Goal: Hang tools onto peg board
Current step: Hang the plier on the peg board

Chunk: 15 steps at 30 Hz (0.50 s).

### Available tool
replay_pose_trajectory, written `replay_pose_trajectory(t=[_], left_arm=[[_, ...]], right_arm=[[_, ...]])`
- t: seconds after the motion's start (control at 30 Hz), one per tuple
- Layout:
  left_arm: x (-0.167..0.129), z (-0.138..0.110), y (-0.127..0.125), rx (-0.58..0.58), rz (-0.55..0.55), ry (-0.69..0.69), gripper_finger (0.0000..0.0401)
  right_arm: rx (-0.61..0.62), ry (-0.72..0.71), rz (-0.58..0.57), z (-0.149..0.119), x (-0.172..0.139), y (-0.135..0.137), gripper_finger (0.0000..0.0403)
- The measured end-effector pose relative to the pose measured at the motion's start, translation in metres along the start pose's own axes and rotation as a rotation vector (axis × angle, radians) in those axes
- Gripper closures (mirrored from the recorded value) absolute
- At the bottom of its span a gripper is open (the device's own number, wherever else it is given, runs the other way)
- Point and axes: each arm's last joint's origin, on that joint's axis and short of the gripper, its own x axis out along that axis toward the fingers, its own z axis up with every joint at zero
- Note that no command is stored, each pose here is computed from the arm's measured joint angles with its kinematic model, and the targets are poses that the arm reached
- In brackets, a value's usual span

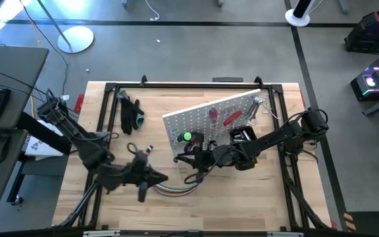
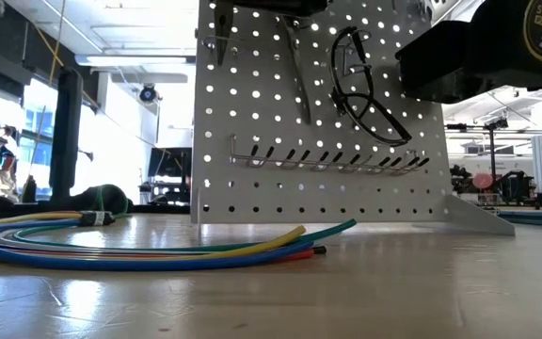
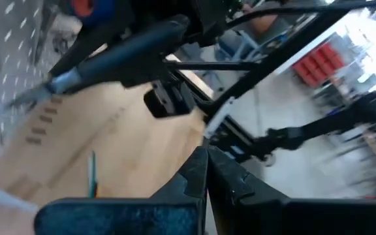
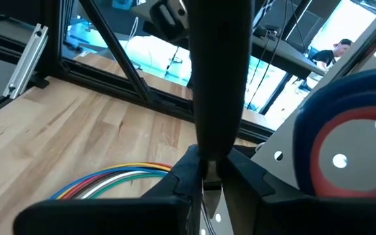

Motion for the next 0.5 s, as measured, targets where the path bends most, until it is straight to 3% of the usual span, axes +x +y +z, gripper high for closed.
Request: replay_pose_trajectory(t=[0.2,0.3,0.5], left_arm=[[0.042,-0.01,0.012,0.173,0.15,0.003,0.0401],[0.059,-0.01,0.025,0.155,0.232,-0.003,0.0401],[0.069,0.006,0.028,0.158,0.233,-0.1,0.0401]], right_arm=[[0.019,-0.001,0.002,0.0,0.0,0.0,0.0361],[0.019,-0.002,0.005,0.0,0.0,0.0,0.0361],[0.014,0.009,0.011,-0.001,0.0,0.001,0.0361]])
